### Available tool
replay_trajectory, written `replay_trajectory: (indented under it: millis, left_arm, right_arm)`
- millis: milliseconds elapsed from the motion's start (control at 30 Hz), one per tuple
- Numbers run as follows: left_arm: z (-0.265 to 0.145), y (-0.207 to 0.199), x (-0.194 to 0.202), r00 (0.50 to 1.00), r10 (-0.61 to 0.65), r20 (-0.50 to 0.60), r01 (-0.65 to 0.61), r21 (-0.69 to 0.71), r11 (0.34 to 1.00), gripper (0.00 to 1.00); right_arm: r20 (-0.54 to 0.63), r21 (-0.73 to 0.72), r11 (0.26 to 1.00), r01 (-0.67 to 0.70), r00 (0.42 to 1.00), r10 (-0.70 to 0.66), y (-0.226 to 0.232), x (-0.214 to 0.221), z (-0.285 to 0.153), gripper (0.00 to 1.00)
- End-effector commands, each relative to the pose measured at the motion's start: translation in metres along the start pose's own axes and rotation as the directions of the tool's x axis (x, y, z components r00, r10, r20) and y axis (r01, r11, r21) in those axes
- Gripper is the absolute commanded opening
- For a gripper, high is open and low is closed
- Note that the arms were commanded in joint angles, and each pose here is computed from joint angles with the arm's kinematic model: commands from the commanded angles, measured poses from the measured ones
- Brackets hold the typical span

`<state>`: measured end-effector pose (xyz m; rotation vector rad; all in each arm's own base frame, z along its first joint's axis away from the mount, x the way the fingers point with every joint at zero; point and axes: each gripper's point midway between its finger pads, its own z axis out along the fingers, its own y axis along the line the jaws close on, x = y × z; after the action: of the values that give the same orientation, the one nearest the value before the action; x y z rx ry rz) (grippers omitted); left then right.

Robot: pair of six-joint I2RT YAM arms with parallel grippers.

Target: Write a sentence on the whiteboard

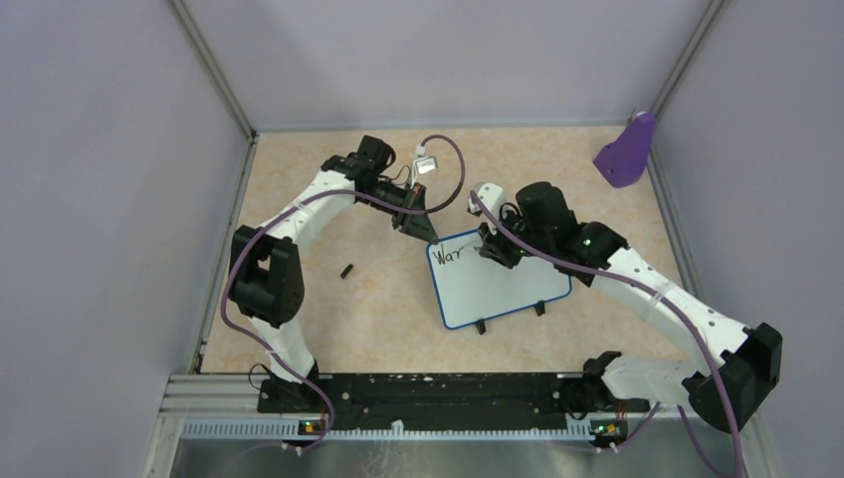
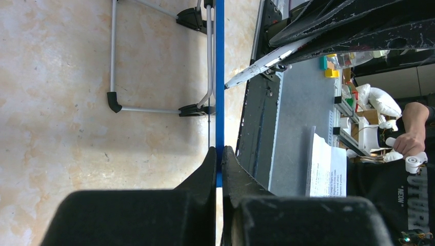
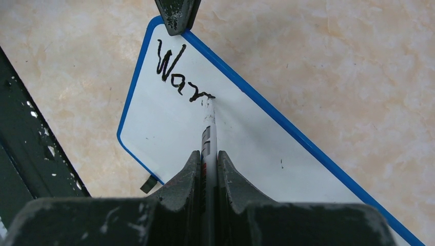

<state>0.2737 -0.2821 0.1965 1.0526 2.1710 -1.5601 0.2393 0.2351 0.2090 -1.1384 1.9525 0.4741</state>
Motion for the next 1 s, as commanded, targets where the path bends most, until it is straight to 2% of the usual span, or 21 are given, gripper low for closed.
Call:
replay_trajectory:
  millis: [0,500,967]
  left_arm:
    - [0.009,-0.002,0.005,1.000,0.012,-0.023,-0.012,0.017,1.000,0.00]
    - [0.009,-0.002,0.005,1.000,0.012,-0.023,-0.012,0.015,1.000,0.00]
    - [0.009,-0.001,0.004,1.000,0.010,-0.023,-0.010,0.013,1.000,0.00]
  right_arm:
    - [0.027,0.027,1.000,-0.008,1.000,0.007,-0.006,-0.007,-0.001,0.00]
    - [-0.030,0.025,1.000,0.001,1.000,-0.001,-0.002,0.016,-0.002,0.00]
    - [0.042,0.026,1.000,-0.010,0.999,0.009,-0.005,-0.010,-0.004,0.00]
